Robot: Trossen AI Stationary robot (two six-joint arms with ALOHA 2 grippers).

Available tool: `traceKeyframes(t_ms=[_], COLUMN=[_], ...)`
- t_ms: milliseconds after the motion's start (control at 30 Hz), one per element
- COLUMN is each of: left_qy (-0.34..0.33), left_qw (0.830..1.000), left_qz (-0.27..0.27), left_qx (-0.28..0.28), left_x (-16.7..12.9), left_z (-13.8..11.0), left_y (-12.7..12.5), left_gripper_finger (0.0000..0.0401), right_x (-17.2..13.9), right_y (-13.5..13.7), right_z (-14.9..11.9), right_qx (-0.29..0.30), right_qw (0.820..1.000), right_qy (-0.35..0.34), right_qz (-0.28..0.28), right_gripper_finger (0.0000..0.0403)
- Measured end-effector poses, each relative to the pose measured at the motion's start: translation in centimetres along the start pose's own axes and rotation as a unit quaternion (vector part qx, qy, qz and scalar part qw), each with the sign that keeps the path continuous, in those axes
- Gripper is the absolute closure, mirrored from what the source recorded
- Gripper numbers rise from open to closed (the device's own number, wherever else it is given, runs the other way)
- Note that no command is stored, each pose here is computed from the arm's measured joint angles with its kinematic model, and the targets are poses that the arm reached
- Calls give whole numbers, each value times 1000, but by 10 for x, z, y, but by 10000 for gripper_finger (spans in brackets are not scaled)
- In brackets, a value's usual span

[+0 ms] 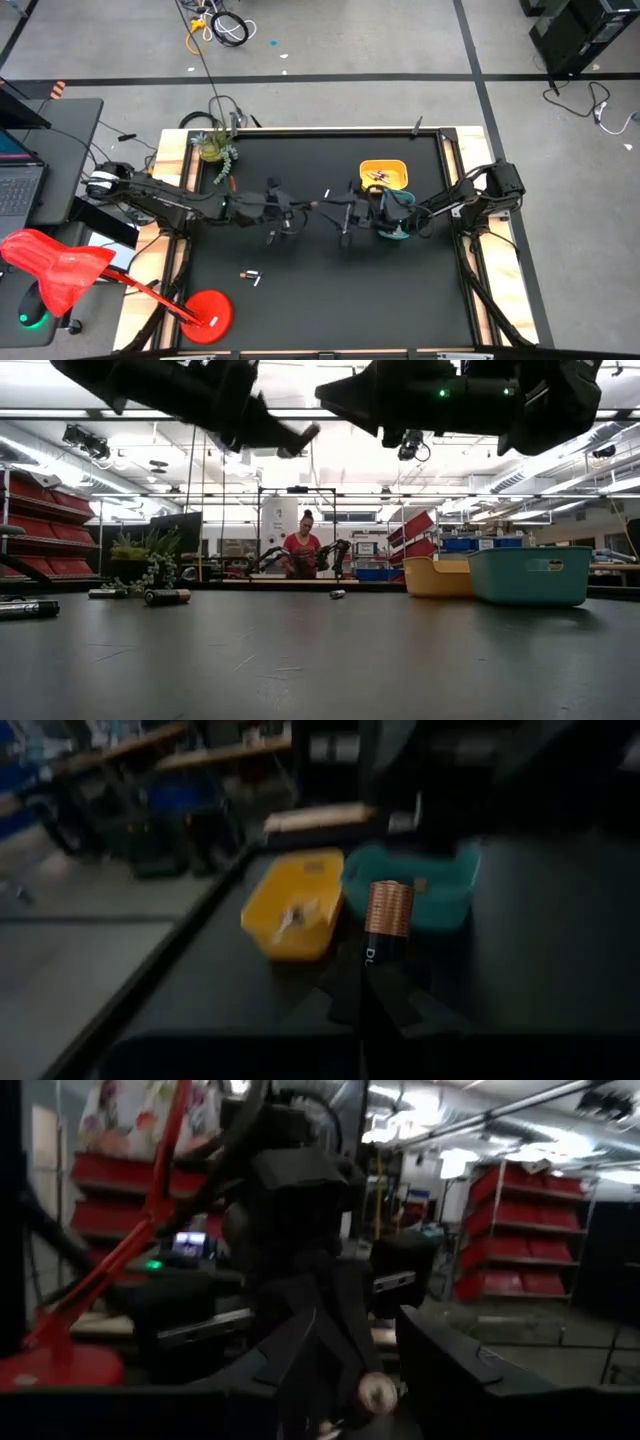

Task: Sort batteries
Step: Put the gold black battery into the blue bin

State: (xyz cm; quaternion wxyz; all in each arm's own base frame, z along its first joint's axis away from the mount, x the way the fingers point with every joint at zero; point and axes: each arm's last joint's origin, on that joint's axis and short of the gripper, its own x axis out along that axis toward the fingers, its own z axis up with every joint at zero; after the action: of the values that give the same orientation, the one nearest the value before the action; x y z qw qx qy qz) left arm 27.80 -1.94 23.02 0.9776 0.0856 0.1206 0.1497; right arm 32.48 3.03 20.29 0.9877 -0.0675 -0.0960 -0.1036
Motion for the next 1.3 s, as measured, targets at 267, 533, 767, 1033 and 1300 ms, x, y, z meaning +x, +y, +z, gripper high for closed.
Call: traceKeyframes(t_ms=[267,533,767,1033,1300], left_qy=[-79,-109,-116,-104,-46], left_qw=[996,993,992,993,998], left_qz=[-23,-34,-39,-25,-3], left_qx=[-28,-38,-43,-52,-45], left_x=[4,4,4,4,6], left_z=[14,20,21,19,8], left_y=[13,15,15,16,16], left_gripper_finger=[401,401,401,392,283], right_x=[7,16,17,18,16], right_y=[-8,-11,-13,-17,-21], right_z=[8,15,14,12,8], right_qx=[7,-2,-6,-7,-45], right_qw=[999,999,999,1000,996], right_qy=[-29,-38,-36,-27,45], right_qz=[-17,-17,-8,-9,-67], right_gripper_finger=[257,265,342,353,353])
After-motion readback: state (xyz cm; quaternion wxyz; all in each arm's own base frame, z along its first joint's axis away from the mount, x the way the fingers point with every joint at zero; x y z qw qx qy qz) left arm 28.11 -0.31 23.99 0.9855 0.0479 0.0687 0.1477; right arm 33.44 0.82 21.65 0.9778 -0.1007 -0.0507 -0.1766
